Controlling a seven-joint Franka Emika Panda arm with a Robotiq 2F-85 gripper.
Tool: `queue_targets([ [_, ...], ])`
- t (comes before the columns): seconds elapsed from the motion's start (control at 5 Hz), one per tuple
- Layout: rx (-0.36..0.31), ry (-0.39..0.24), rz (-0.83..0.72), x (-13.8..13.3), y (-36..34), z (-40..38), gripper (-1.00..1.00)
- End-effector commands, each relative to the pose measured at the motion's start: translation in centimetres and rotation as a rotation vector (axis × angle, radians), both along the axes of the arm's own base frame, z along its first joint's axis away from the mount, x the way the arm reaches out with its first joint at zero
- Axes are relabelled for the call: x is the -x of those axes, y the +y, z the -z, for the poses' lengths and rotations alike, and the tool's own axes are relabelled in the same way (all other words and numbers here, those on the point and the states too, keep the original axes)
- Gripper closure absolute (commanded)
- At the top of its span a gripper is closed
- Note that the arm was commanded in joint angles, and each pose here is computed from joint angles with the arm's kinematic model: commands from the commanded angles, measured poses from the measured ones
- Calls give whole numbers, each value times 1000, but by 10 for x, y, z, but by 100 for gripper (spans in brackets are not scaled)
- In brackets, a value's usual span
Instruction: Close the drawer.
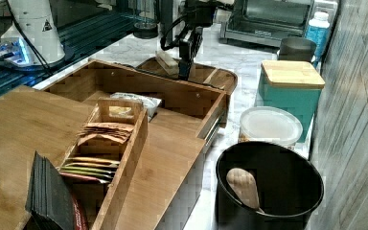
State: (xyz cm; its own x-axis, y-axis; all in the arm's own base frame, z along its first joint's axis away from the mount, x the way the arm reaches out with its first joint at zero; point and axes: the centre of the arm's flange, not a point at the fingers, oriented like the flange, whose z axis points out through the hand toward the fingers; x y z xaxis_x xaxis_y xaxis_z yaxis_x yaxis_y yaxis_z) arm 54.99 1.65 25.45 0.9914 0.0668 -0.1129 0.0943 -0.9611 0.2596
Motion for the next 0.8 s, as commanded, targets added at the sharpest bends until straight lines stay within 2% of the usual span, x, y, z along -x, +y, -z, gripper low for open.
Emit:
queue_targets([
  [0.2,-113,-35,134,-13,-56,-22,100],
  [0.4,-139,-16,132,-9,-69,-20,100],
  [0.8,-116,-11,95,1,-101,-24,100],
])
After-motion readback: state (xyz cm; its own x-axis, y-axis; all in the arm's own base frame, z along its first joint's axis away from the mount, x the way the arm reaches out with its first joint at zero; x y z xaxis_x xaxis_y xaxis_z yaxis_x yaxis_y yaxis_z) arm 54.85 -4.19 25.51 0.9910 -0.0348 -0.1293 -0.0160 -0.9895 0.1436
